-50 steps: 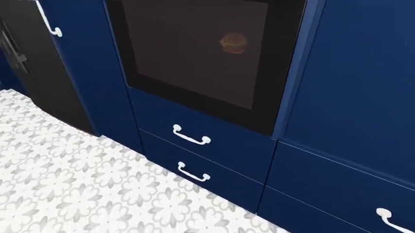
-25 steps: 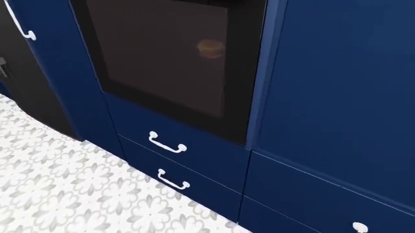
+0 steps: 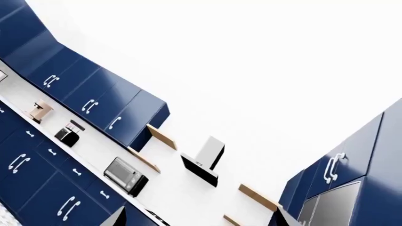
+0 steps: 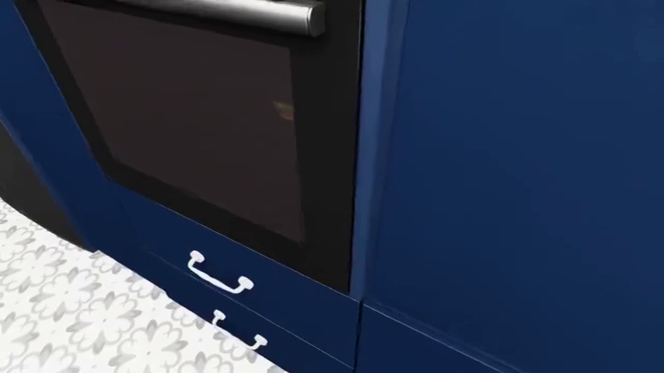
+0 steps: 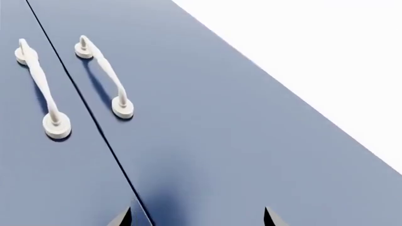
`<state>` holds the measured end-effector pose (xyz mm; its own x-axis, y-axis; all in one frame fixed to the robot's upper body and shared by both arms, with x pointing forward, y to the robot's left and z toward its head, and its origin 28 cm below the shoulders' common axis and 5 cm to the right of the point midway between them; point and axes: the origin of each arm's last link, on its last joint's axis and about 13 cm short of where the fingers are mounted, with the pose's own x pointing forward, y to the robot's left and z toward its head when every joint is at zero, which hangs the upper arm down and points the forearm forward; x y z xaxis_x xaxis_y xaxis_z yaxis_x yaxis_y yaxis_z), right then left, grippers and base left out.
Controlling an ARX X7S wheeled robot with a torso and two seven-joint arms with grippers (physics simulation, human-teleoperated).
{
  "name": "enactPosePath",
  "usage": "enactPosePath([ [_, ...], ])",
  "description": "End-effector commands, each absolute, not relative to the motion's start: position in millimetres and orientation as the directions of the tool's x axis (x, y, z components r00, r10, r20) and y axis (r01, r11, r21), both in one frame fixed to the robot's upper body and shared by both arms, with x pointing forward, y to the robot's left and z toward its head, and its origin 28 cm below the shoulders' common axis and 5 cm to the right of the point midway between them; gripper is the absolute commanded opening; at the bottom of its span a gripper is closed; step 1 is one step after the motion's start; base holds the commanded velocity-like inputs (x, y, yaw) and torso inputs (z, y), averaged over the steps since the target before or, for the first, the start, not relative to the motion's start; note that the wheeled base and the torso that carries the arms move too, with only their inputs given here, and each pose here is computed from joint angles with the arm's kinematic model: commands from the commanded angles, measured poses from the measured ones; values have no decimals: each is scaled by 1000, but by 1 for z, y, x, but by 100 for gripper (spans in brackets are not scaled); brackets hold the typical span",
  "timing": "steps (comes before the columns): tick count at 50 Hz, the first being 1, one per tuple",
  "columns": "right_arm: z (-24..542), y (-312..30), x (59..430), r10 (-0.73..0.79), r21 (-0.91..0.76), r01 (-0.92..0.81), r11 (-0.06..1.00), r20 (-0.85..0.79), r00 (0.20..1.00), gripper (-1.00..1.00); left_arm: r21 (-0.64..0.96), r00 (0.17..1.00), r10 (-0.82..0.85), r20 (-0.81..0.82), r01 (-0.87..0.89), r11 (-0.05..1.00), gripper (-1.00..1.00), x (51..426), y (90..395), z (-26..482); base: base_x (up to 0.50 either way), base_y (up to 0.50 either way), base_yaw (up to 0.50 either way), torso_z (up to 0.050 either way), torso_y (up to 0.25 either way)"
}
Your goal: Open the oven door
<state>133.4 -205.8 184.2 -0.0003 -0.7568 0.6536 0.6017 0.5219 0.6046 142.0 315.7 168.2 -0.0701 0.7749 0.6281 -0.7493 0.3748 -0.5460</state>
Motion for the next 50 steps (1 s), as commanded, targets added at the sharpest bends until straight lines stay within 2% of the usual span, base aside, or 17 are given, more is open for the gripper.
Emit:
enactPosePath([
  [1, 184, -206, 133, -756, 605, 602, 521, 654, -3, 100, -545, -69, 775, 628, -750, 375, 100, 141, 316, 168, 572, 7, 0, 0, 0],
  [4, 185, -206, 133, -759, 612, 600, 515, 651, -11, 100, -545, -69, 775, 629, -750, 375, 100, 141, 316, 168, 528, 43, 0, 0, 0],
  [23, 186, -206, 131, -760, 623, 590, 513, 649, -23, 100, -551, -84, 771, 631, -748, 369, 100, 143, 317, 171, 0, 0, 0, 0, 0],
  [25, 186, -206, 131, -761, 623, 590, 513, 648, -23, 100, -527, -75, 733, 677, -744, 410, 100, 144, 318, 171, 0, 0, 0, 0, 0],
  [26, 185, -205, 131, -760, 622, 590, 514, 650, -23, 100, -478, -24, 701, 712, -749, 459, 100, 145, 317, 166, 0, 0, 0, 0, 0],
  [28, 186, -206, 131, -761, 622, 592, 512, 648, -24, 100, -316, 98, 650, 754, -813, 489, 100, 146, 317, 144, 0, 0, 0, 0, 0],
  [30, 185, -206, 132, -759, 621, 594, 512, 650, -26, 100, -222, 202, 674, 711, -845, 488, 100, 148, 315, 127, 0, 0, 0, 0, 0],
  [33, 186, -206, 132, -761, 623, 594, 509, 648, -26, 100, -172, 247, 680, 691, -857, 486, 100, 149, 316, 116, 0, 0, 0, 0, 0],
  [35, 186, -206, 132, -756, 618, 595, 514, 654, -27, 100, -110, 305, 598, 741, -824, 556, 100, 148, 314, 106, 0, 0, 0, 0, 0],
  [40, 186, -206, 132, -749, 616, 593, 520, 662, -30, 100, 14, 417, 472, 777, -761, 648, 100, 145, 311, 89, 0, 0, 0, 0, 0],
  [46, 186, -205, 132, -741, 613, 588, 528, 671, -34, 100, 77, 486, 406, 774, -708, 702, 100, 145, 312, 76, 0, 0, 0, 0, 0],
  [50, 186, -205, 131, -739, 612, 586, 530, 673, -35, 100, 93, 491, 373, 787, -693, 715, 100, 145, 311, 75, 0, 0, 0, 0, 0],
])
